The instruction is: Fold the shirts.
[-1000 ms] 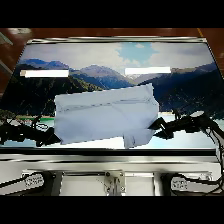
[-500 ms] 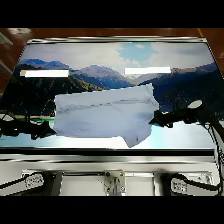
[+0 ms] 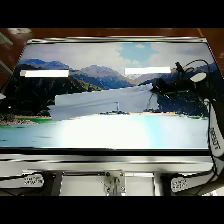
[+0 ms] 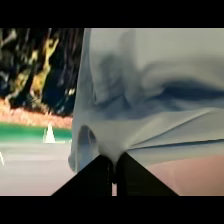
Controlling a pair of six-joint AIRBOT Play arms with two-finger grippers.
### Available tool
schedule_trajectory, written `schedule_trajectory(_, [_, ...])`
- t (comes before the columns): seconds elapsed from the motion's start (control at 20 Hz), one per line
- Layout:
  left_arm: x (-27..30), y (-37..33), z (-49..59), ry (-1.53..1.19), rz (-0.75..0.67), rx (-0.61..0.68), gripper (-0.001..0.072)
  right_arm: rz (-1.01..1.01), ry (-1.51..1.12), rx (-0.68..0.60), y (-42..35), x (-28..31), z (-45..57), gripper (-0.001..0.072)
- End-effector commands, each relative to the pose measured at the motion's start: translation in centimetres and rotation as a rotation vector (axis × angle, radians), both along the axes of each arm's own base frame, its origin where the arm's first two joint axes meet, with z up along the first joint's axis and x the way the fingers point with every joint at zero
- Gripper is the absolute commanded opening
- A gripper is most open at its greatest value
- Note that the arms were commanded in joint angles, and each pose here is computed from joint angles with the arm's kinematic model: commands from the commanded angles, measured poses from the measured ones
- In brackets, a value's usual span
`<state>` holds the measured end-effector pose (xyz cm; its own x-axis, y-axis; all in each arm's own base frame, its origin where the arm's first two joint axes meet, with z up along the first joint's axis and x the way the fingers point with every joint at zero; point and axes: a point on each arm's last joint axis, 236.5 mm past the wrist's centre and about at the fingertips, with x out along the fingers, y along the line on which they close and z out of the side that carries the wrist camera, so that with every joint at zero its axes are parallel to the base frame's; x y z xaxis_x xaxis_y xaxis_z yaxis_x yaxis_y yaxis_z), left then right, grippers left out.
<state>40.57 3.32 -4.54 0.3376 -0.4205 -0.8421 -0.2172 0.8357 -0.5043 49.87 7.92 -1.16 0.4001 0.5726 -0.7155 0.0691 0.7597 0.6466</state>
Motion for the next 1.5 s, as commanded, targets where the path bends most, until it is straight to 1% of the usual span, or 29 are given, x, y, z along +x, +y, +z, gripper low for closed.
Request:
schedule_trajectory(0.0, [5.5, -0.8, -0.2, -0.024, -0.009, -0.001, 0.0044, -0.051, -0.029, 0.006, 0.0, 5.1, -2.1, 0.0077])
schedule_trajectory(0.2, [10.3, -2.5, -1.8, -0.022, -0.017, -0.016, 0.0044, -0.121, -0.057, -0.001, -1.2, 8.8, -4.2, 0.0077])
schedule_trajectory(0.25, [10.9, -2.9, -2.4, -0.010, -0.015, -0.024, 0.0056, -0.124, -0.051, -0.003, -1.3, 9.1, -5.0, 0.0102])
schedule_trajectory(0.3, [11.0, -3.3, -2.9, 0.004, -0.015, -0.031, 0.0106, -0.122, -0.036, -0.002, -1.2, 9.0, -5.8, 0.0103])
schedule_trajectory(0.35, [10.9, -3.6, -3.4, 0.015, -0.023, -0.034, 0.0257, -0.113, -0.025, -0.004, -1.2, 8.8, -6.4, 0.0251])
schedule_trajectory(0.4, [10.6, -3.9, -3.6, 0.027, -0.032, -0.038, 0.0432, -0.085, -0.030, -0.018, -1.1, 8.5, -6.6, 0.0540])
schedule_trajectory(0.45, [10.1, -3.8, -3.6, 0.043, -0.042, -0.039, 0.0507, -0.043, -0.047, -0.032, -1.0, 8.2, -6.2, 0.0634])
schedule_trajectory(0.5, [9.4, -3.5, -3.4, 0.065, -0.057, -0.039, 0.0507, -0.016, -0.054, -0.057, -1.7, 7.9, -5.8, 0.0634])
schedule_trajectory(0.6, [8.2, -2.6, -2.7, 0.110, -0.084, -0.048, 0.0507, 0.012, -0.037, -0.177, -5.0, 6.9, -5.1, 0.0634])
schedule_trajectory(0.65, [7.7, -2.2, -2.1, 0.125, -0.092, -0.059, 0.0507, -0.009, 0.002, -0.236, -7.1, 6.2, -5.2, 0.0634])
schedule_trajectory(0.7, [7.3, -1.9, -1.5, 0.133, -0.097, -0.066, 0.0506, -0.037, 0.044, -0.263, -8.6, 5.5, -5.4, 0.0635])
schedule_trajectory(0.75, [7.1, -1.6, -0.8, 0.129, -0.097, -0.066, 0.0506, -0.048, 0.085, -0.254, -9.3, 4.7, -5.7, 0.0636])
schedule_trajectory(0.8, [7.1, -1.5, -0.1, 0.116, -0.097, -0.062, 0.0506, -0.041, 0.117, -0.227, -9.1, 4.0, -6.2, 0.0652])
schedule_trajectory(0.85, [7.2, -1.5, 0.7, 0.100, -0.097, -0.056, 0.0506, -0.030, 0.144, -0.188, -8.4, 3.6, -6.6, 0.0689])
schedule_trajectory(1.15, [7.4, -3.0, 4.6, 0.017, -0.130, -0.037, 0.0505, 0.015, 0.262, 0.089, -1.3, 2.7, -9.6, 0.0694])
schedule_trajectory(1.25, [7.8, -4.5, 6.4, -0.038, -0.164, -0.067, 0.0505, 0.024, 0.278, 0.117, -0.3, 2.5, -10.0, 0.0693])
schedule_trajectory(1.35, [8.5, -6.5, 8.3, -0.102, -0.184, -0.135, 0.0504, 0.037, 0.301, 0.115, 0.2, 2.0, -10.5, 0.0683])
schedule_trajectory(1.4, [9.0, -7.7, 9.3, -0.140, -0.191, -0.177, 0.0504, 0.043, 0.310, 0.118, 0.5, 1.8, -10.5, 0.0601])
schedule_trajectory(1.45, [9.6, -8.9, 10.2, -0.178, -0.196, -0.215, 0.0504, 0.047, 0.309, 0.117, 0.8, 1.8, -10.5, 0.0400])
